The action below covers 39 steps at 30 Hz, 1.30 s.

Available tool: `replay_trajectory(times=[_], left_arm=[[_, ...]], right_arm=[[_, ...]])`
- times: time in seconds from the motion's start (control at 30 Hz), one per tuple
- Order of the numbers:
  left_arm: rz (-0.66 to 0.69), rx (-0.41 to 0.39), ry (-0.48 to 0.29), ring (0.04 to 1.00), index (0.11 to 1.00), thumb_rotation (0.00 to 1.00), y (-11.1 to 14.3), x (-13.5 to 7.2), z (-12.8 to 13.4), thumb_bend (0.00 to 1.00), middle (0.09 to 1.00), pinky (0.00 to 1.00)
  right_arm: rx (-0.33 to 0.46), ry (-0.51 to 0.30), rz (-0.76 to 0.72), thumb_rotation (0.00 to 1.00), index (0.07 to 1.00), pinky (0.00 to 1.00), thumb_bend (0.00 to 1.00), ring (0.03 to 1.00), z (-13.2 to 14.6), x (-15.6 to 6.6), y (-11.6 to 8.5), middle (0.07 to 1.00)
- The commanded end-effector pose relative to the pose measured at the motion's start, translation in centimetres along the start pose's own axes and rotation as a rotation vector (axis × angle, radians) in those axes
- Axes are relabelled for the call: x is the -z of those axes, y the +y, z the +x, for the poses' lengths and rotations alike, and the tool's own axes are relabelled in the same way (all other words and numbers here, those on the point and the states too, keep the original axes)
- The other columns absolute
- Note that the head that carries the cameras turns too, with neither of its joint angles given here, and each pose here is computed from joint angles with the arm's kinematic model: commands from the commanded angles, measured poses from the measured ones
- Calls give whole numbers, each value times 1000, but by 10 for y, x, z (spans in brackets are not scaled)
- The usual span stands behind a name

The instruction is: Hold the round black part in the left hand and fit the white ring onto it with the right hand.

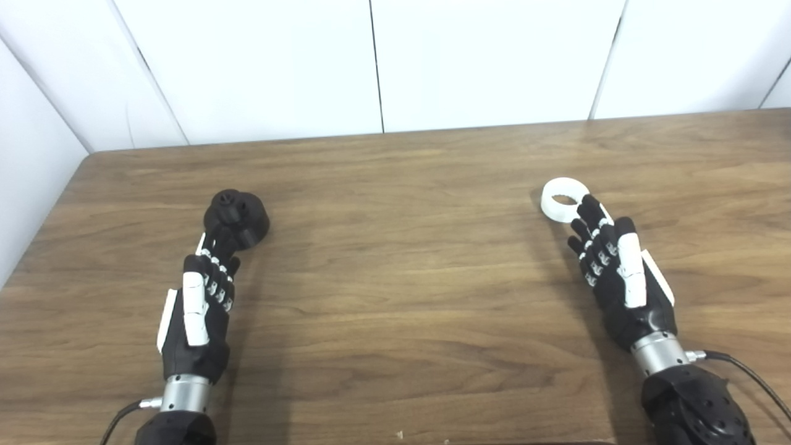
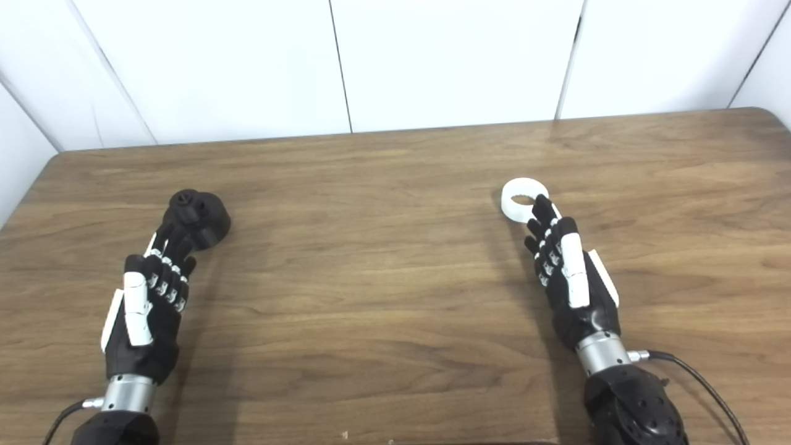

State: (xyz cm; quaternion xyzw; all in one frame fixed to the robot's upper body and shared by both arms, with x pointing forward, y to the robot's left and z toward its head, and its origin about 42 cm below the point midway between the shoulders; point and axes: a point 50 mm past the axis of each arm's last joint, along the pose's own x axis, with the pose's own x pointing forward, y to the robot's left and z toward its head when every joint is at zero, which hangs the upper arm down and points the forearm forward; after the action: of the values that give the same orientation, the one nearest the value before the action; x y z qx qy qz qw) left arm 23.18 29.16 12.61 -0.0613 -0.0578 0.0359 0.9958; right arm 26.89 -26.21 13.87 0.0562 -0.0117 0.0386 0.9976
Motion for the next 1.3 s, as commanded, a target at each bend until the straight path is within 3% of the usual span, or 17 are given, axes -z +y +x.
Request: replay_trajectory(times=[0.0, 0.57, 0.67, 0.8, 0.93, 1.07, 1.27], left_arm=[[18, 1, -49, 1000, 985, 1000, 2, -11, 0, 632, 1000, 1000], [23, -13, -50, 1000, 984, 1000, 3, -12, -4, 629, 1000, 1000], [86, -13, -53, 1000, 988, 999, 4, -14, -4, 643, 1000, 1000], [215, 7, -55, 1000, 1000, 991, 8, -22, -2, 592, 1000, 1000], [368, -43, -47, 1000, 968, 748, 20, -38, 1, 663, 994, 1000], [565, -78, -34, 1000, 960, 637, 38, -59, 11, 719, 995, 1000], [702, -88, -7, 1000, 982, 484, 61, -84, 35, 855, 1000, 1000]], right_arm=[[-17, -75, 4, 1000, 983, 1000, 551, 1000, 8, -11, 4, 1000], [-31, -83, -3, 1000, 986, 1000, 550, 1000, 13, -14, 3, 1000], [-30, -82, -6, 1000, 984, 1000, 548, 1000, 13, -15, 2, 1000], [-34, -83, -11, 1000, 984, 1000, 549, 1000, 14, -15, 2, 1000], [-35, -88, -9, 1000, 983, 1000, 562, 1000, 17, -15, 3, 1000], [-42, -87, -10, 1000, 981, 1000, 564, 1000, 18, -13, 3, 1000], [-47, -75, -18, 1000, 977, 1000, 580, 1000, 18, -11, 2, 1000]])
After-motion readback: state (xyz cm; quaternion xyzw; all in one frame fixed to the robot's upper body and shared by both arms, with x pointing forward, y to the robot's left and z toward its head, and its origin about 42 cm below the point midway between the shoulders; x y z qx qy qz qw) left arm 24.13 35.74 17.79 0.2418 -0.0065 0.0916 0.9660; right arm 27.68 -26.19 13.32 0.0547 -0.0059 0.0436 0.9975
